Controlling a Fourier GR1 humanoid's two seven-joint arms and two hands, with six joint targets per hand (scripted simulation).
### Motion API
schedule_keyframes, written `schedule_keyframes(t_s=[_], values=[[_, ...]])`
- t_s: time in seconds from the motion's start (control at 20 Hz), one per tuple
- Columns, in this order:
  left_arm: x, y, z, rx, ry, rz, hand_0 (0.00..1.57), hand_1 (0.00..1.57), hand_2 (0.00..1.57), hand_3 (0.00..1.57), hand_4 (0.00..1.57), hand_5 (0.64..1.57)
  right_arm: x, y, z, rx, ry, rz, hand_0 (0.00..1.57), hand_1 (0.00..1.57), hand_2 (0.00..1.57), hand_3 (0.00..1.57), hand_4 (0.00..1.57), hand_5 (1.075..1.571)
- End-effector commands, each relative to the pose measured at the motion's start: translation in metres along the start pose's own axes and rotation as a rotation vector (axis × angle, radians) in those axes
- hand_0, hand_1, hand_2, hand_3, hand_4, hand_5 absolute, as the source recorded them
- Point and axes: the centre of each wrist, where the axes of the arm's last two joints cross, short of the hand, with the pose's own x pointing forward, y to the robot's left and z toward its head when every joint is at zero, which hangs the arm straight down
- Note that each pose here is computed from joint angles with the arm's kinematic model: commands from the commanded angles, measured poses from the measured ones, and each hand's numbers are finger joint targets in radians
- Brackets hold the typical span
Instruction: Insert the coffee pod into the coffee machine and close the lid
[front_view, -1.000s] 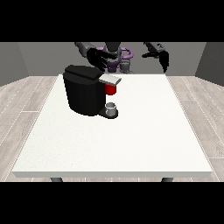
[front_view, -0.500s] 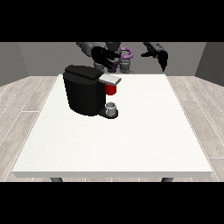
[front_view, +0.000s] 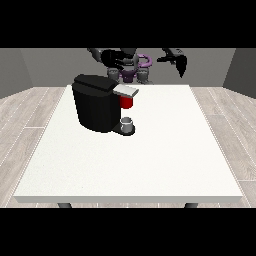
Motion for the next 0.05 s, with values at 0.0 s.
schedule_keyframes(t_s=[0.0], values=[[-0.0238,0.0047,0.0261,0.039,0.046,0.003,0.0,0.0,0.0,0.0,0.19,1.571,-0.0251,0.0037,0.0375,-0.038,0.071,-0.092,0.0,0.0,0.0,0.0,0.16,1.571]])
